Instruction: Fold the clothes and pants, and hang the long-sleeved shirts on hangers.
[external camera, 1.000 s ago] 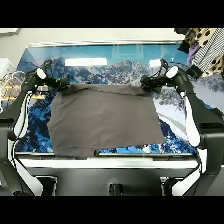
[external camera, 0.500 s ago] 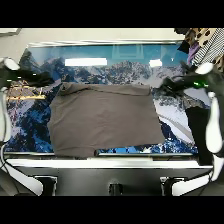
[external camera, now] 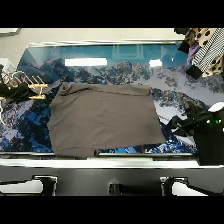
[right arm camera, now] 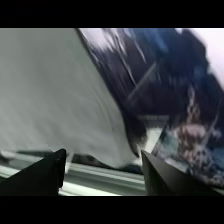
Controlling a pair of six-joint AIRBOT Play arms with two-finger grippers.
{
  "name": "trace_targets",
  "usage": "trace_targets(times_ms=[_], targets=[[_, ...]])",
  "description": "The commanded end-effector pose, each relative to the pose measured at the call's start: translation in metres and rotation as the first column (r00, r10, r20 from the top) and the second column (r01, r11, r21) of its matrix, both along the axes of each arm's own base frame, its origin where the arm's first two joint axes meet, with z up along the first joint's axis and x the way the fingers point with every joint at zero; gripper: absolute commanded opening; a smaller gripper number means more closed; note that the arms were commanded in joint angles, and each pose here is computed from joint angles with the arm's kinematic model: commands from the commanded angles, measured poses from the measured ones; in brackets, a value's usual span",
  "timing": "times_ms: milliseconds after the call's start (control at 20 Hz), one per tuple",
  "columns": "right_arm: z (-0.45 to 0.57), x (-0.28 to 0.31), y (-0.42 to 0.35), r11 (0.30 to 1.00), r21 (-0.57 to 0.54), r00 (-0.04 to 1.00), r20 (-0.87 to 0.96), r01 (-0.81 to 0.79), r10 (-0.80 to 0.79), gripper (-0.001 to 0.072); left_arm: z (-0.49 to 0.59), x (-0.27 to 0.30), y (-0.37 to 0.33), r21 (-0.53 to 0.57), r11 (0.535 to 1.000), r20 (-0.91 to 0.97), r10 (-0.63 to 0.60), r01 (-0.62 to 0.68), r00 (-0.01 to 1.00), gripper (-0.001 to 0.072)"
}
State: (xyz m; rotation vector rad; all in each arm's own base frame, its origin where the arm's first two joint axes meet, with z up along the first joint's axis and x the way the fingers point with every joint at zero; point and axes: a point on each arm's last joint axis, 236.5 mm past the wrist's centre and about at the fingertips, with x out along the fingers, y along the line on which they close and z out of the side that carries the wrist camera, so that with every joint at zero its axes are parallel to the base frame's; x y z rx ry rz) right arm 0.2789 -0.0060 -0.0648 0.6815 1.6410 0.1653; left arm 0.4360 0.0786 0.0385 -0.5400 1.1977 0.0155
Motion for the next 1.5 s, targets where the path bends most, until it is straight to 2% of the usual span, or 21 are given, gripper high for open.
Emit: trace_targets(times_ms=[0,300,500,550,700,750,800,1050,1150,1450], targets=[[-0.017,-0.029,0.007,1.0,0.011,0.998,-0.057,-0.01,0.011,0.0552,-0.016,-0.032,-0.006,-0.021,1.0,-0.044,0.014,-0.015,0.999,0.0417],[-0.02,-0.035,0.028,0.994,0.095,0.996,-0.083,0.045,-0.037,0.0549,-0.029,-0.036,-0.006,-0.022,0.999,-0.05,0.031,-0.032,0.998,0.0417],[-0.032,-0.032,0.032,0.992,0.093,0.994,-0.064,0.09,-0.084,0.0536,-0.025,-0.028,-0.001,-0.004,0.999,-0.009,0.049,-0.049,0.999,0.0417],[-0.034,-0.031,0.034,0.991,0.094,0.994,-0.061,0.096,-0.09,0.0492,-0.024,-0.029,-0.001,0.001,0.999,-0.003,0.044,-0.044,0.999,0.0417],[-0.038,-0.03,0.044,0.996,0.082,0.998,-0.037,0.048,-0.045,0.028,-0.033,-0.051,-0.002,0.002,0.999,-0.015,0.043,-0.043,0.999,0.0417],[-0.039,-0.029,0.049,0.997,0.078,0.999,-0.028,0.022,-0.02,0.0118,-0.04,-0.067,-0.003,-0.012,0.998,-0.035,0.061,-0.061,0.998,0.0417],[-0.039,-0.029,0.052,0.997,0.077,1.0,-0.022,0.001,0.001,0.0034,-0.05,-0.087,-0.004,-0.023,0.997,-0.063,0.079,-0.08,0.995,0.0417],[-0.026,-0.023,0.056,0.996,0.089,0.999,0.032,-0.006,0.004,0.0031,-0.091,-0.179,-0.017,-0.099,0.981,-0.222,0.14,-0.165,0.965,0.0417],[-0.018,-0.022,0.056,0.996,0.083,0.998,0.057,-0.011,0.007,0.0031,-0.103,-0.203,-0.035,-0.145,0.977,-0.299,0.108,-0.157,0.948,0.0417],[-0.004,-0.018,0.055,0.998,0.064,0.994,0.113,-0.017,0.01,0.0031,-0.131,-0.232,-0.075,-0.242,0.956,-0.376,0.063,-0.164,0.925,0.0417]])
